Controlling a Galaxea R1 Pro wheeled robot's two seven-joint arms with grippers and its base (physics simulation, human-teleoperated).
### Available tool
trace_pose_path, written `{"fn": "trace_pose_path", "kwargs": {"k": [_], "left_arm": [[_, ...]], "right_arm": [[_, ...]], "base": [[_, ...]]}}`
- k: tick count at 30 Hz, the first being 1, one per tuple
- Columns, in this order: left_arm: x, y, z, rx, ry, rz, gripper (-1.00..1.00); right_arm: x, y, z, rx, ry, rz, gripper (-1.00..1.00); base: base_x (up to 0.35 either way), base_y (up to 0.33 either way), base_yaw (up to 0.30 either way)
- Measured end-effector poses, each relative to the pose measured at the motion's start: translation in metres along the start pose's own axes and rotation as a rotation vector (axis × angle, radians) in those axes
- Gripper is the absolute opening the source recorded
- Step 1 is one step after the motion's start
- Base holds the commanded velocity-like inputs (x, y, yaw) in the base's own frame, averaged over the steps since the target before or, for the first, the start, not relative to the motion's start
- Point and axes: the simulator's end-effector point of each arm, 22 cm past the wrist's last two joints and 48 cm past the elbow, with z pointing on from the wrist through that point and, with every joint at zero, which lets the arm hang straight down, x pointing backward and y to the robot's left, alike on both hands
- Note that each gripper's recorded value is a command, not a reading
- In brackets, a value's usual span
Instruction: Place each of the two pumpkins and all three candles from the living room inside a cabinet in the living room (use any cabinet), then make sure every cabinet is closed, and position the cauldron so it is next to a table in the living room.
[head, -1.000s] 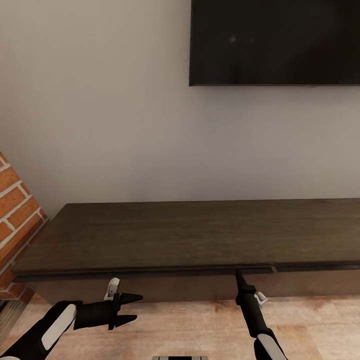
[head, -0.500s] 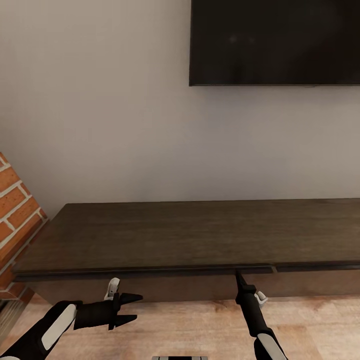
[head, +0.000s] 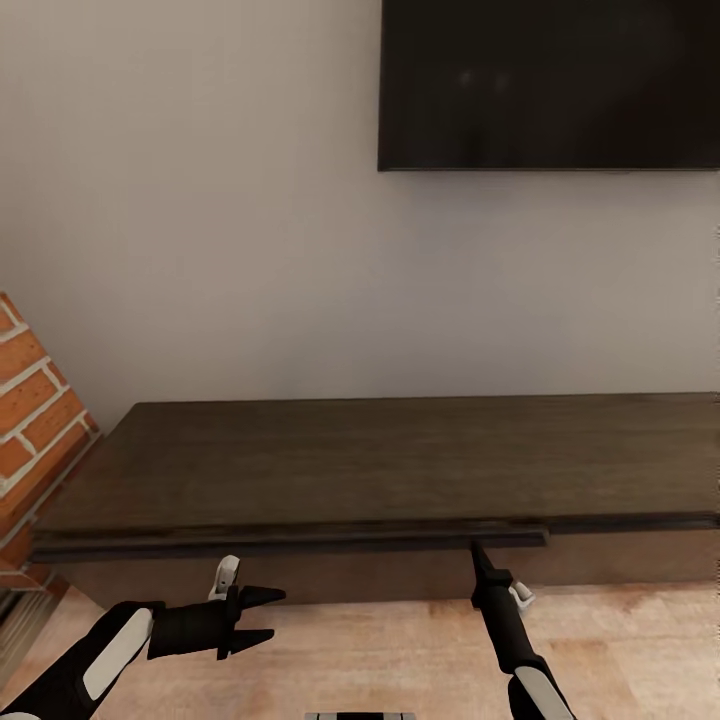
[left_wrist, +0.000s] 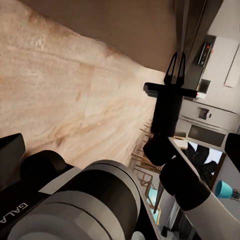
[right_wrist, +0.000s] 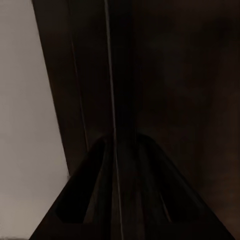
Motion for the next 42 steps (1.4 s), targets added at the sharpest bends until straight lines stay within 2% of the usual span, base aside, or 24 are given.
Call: {"fn": "trace_pose_path", "kwargs": {"k": [25, 42], "left_arm": [[-0.0001, -0.0002, 0.0, 0.001, 0.0, 0.0, 1.0], [-0.0001, -0.0006, 0.0, 0.002, 0.0, 0.0, 1.0]], "right_arm": [[-0.0029, 0.0001, -0.0003, -0.001, -0.009, 0.003, -1.0], [-0.0039, 0.0001, -0.0004, -0.001, -0.013, 0.005, -1.0]], "base": [[-0.189, 0.0, 0.0], [-0.127, 0.0, 0.0]]}}
